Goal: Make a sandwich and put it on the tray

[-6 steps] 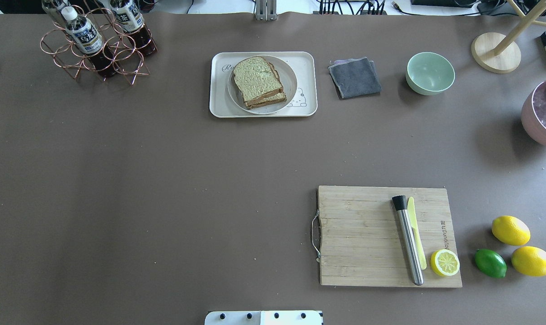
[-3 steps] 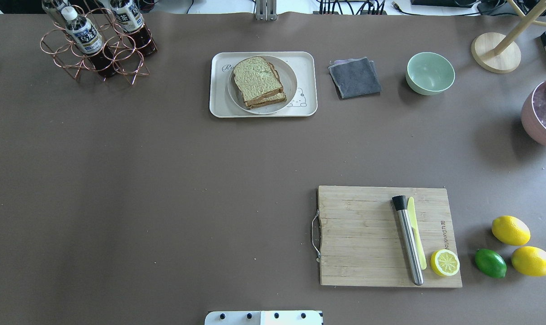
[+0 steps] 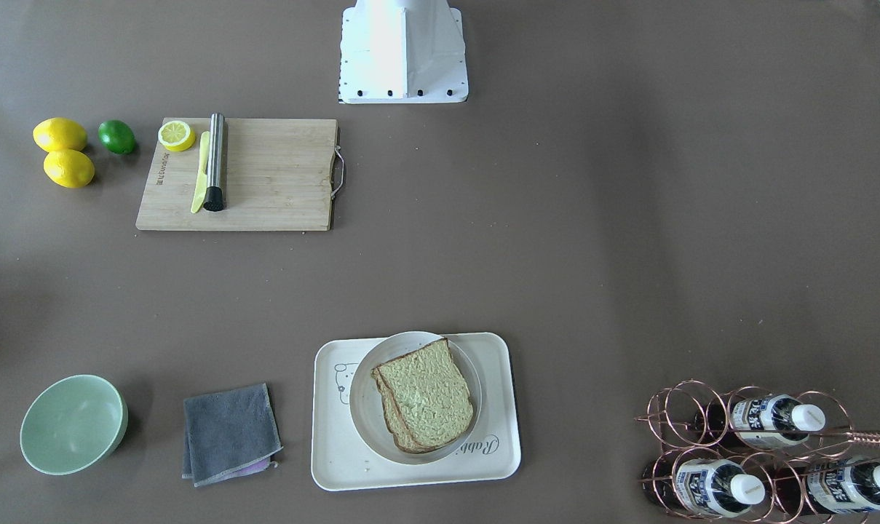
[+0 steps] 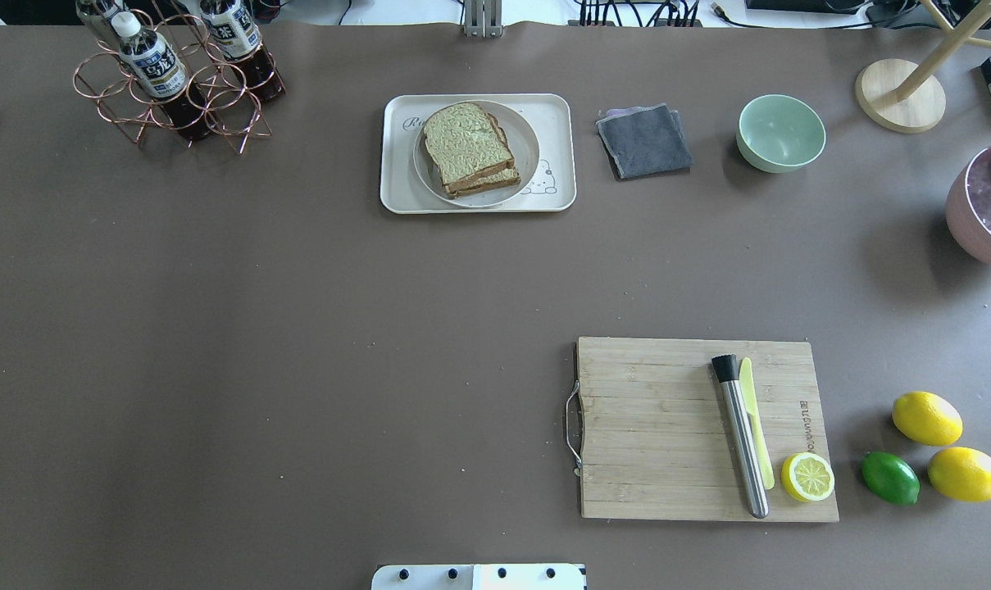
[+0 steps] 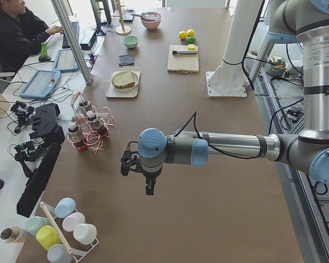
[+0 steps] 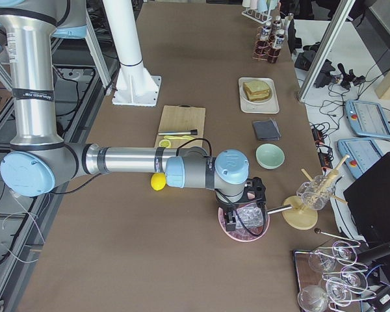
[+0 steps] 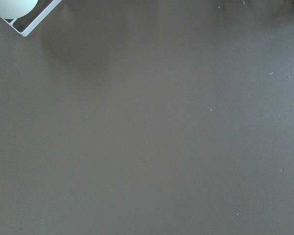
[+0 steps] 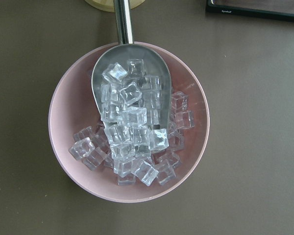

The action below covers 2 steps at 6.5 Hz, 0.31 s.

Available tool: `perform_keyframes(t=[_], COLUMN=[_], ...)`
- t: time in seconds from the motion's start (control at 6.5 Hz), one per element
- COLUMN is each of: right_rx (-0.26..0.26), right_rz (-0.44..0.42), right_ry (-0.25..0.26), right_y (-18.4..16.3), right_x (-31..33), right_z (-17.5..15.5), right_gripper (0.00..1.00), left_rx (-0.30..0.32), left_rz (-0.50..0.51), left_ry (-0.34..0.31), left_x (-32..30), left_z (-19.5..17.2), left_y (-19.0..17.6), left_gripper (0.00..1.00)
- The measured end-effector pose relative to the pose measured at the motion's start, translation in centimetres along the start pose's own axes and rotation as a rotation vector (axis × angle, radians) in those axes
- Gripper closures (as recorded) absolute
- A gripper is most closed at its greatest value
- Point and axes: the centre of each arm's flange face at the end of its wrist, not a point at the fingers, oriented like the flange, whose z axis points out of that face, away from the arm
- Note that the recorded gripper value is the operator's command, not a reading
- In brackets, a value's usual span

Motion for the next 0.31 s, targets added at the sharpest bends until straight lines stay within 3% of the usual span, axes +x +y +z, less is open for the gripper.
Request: perform_keyframes(t=[0.31], right_rx=[0.000], right_rz=[0.000], right_ry=[0.003], right_y=[-0.04], right_x=[0.01], right_z=[-0.03], right_gripper=[0.01], left_rx=[0.011], left_rz=[0.009], left_ry=[0.002], left_x=[0.58], left_z=[-0.58], left_y=[-0.24], left_gripper=[0.03])
